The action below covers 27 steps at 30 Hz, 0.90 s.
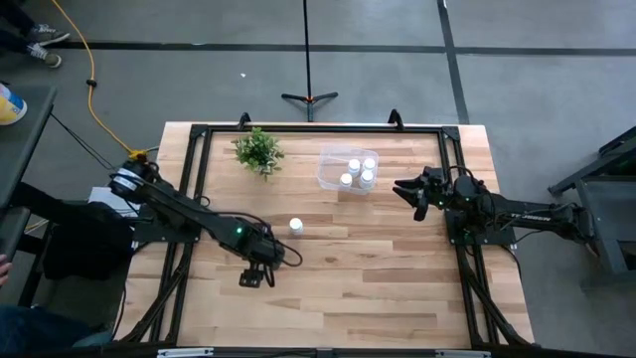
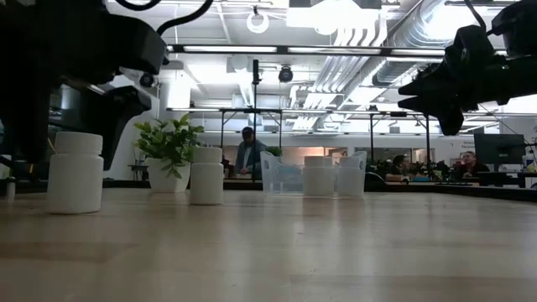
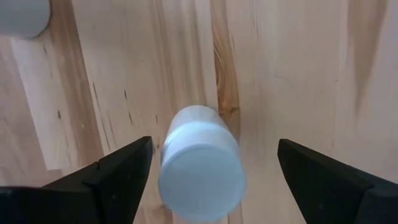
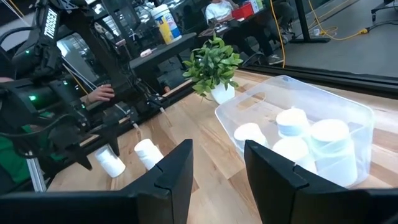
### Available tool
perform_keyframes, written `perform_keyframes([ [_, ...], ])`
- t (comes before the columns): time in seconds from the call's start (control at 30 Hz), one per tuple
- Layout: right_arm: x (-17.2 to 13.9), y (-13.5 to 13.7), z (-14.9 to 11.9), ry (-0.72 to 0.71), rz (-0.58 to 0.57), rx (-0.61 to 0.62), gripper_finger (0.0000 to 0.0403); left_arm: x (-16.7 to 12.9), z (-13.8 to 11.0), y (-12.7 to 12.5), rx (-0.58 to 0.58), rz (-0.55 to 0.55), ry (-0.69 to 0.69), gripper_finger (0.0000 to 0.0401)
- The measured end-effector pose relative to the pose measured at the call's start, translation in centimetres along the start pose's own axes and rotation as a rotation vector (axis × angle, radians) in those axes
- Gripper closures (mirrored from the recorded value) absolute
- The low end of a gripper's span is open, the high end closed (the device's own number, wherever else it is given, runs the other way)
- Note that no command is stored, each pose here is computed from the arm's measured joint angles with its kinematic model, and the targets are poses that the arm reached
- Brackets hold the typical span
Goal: Pick and place pill bottles into a basket
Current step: Put the white pill bottle into the transparent container
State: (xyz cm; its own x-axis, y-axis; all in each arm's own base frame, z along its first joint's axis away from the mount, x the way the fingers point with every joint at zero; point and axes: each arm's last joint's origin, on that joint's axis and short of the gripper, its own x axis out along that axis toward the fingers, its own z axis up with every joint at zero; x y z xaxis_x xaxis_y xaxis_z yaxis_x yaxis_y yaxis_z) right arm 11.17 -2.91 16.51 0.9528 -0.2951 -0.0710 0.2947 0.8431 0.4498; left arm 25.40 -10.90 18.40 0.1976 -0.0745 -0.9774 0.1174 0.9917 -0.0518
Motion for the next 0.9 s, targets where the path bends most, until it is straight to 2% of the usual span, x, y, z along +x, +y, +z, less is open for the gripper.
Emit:
perform_keyframes([
  [0.27, 0.00, -0.05, -0.10, 0.011, -0.005, -0.001, 0.0269, 0.52, 0.10, -0.01, 0.002, 0.011, 0.011, 0.0020],
  [0.37, 0.00, -0.07, -0.13, 0.013, -0.007, -0.001, 0.0268, 0.52, 0.11, 0.13, 0.009, 0.058, 0.000, 0.0020],
  [0.57, 0.00, -0.09, -0.17, 0.017, -0.009, -0.002, 0.0268, 0.51, 0.14, 0.18, 0.053, 0.073, -0.004, 0.0022],
  [0.9, 0.00, -0.11, -0.19, 0.020, -0.011, -0.002, 0.0269, 0.52, 0.12, 0.14, 0.064, 0.059, 0.000, 0.0090],
])
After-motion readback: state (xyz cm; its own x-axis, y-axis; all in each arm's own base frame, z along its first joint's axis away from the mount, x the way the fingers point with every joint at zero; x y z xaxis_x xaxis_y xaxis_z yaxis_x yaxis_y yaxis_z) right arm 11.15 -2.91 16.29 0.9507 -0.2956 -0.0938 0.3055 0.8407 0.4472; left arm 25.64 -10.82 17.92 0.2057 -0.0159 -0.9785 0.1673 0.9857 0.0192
